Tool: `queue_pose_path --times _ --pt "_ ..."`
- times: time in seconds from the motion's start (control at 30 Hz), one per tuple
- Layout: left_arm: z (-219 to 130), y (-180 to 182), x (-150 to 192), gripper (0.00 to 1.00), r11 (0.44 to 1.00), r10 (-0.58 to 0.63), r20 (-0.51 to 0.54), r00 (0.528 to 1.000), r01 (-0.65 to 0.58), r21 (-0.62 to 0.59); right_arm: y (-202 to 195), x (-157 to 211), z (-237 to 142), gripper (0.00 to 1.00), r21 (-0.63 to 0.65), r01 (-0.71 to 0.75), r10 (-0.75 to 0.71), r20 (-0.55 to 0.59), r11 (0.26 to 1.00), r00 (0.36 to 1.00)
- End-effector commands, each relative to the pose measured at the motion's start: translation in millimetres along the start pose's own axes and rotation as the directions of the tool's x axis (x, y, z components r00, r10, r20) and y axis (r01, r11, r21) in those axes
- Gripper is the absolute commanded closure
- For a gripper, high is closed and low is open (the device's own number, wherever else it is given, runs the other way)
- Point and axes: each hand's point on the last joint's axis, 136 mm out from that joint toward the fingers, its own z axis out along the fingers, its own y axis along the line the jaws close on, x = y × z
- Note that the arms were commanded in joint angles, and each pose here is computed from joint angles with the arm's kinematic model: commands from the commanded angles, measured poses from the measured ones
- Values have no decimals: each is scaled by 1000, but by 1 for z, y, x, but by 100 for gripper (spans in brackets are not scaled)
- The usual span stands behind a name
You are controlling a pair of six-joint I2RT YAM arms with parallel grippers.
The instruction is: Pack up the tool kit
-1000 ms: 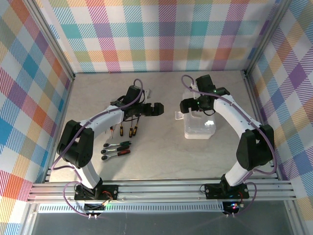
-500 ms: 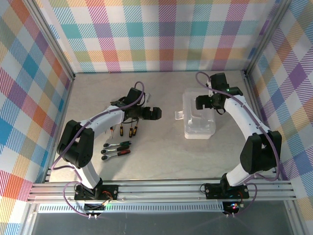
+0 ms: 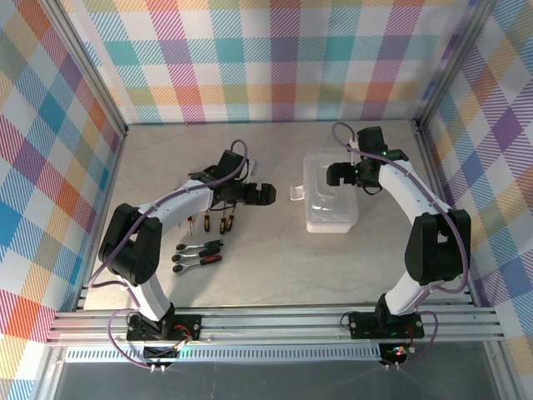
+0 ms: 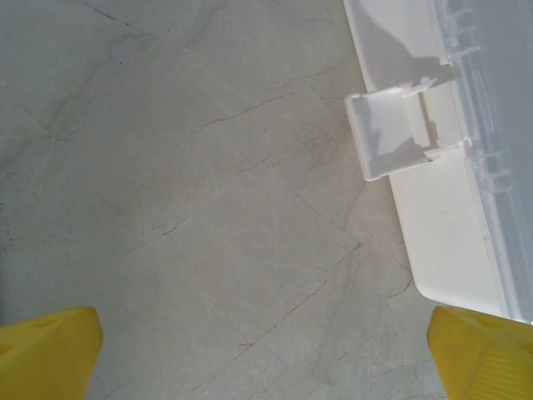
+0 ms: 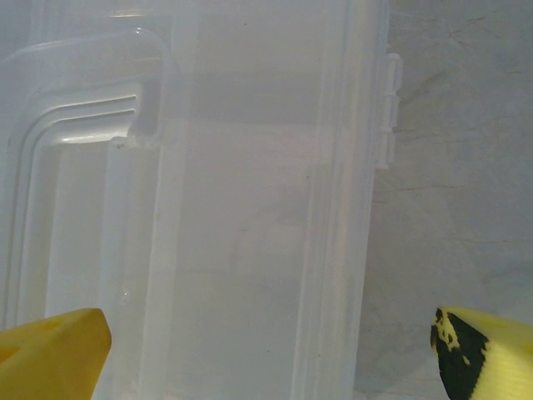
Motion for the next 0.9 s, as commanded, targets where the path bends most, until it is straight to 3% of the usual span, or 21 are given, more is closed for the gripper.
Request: queue_pose_path --times 0.0,0.4,0.67,0.87 --pt "-2 -4 3 0 1000 20 -10 1000 -20 -3 8 18 15 1 -51 -16 12 -75 999 997" --pt "-3 -5 8 0 1000 17 -11 1000 -17 8 34 7 4 1 -189 -26 20 -33 982 999" --pt "-2 -5 9 0 1000 17 -15 1000 -17 14 26 17 24 1 -154 -48 34 -92 987 995" --pt "-2 -6 9 0 1000 16 -13 1000 -16 20 23 23 28 8 -136 -45 30 -110 990 993"
